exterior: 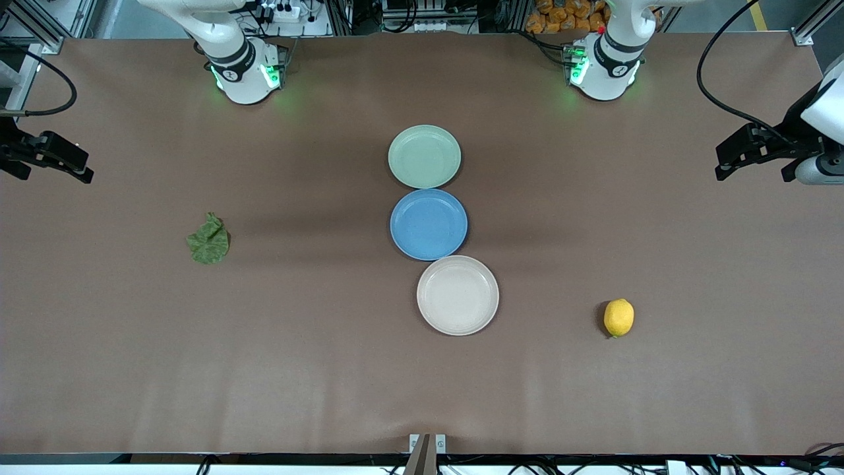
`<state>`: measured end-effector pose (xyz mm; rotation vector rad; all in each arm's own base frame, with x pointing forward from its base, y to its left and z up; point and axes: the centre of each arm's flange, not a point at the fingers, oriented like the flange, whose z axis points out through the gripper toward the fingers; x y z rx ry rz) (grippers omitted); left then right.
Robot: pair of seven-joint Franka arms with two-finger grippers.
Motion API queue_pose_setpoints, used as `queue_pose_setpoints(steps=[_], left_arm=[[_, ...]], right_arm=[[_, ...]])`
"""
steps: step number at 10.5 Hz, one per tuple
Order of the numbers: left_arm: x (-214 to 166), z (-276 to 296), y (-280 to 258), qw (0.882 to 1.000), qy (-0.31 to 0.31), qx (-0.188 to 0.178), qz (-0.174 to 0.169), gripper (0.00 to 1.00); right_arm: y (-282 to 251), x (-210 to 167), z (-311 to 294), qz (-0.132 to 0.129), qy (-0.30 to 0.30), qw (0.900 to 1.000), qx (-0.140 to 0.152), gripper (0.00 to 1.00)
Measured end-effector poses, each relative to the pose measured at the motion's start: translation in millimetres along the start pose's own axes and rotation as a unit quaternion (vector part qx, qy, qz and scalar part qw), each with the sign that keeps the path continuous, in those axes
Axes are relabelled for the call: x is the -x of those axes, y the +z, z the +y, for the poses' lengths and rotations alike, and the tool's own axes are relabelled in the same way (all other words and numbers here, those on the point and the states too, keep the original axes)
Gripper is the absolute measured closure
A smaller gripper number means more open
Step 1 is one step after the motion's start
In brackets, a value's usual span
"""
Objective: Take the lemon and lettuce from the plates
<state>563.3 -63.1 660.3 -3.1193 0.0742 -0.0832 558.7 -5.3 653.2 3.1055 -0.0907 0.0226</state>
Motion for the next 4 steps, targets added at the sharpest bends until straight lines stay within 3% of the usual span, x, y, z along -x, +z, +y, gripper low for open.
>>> queue_pose_setpoints(steps=[4], left_arm=[[0.0,-0.1,0.0,1.0,0.0,0.0,0.0,0.0]], right_arm=[[0.8,-1.8,7.9,0.002,0.008,1.0,-0.001,0.0]])
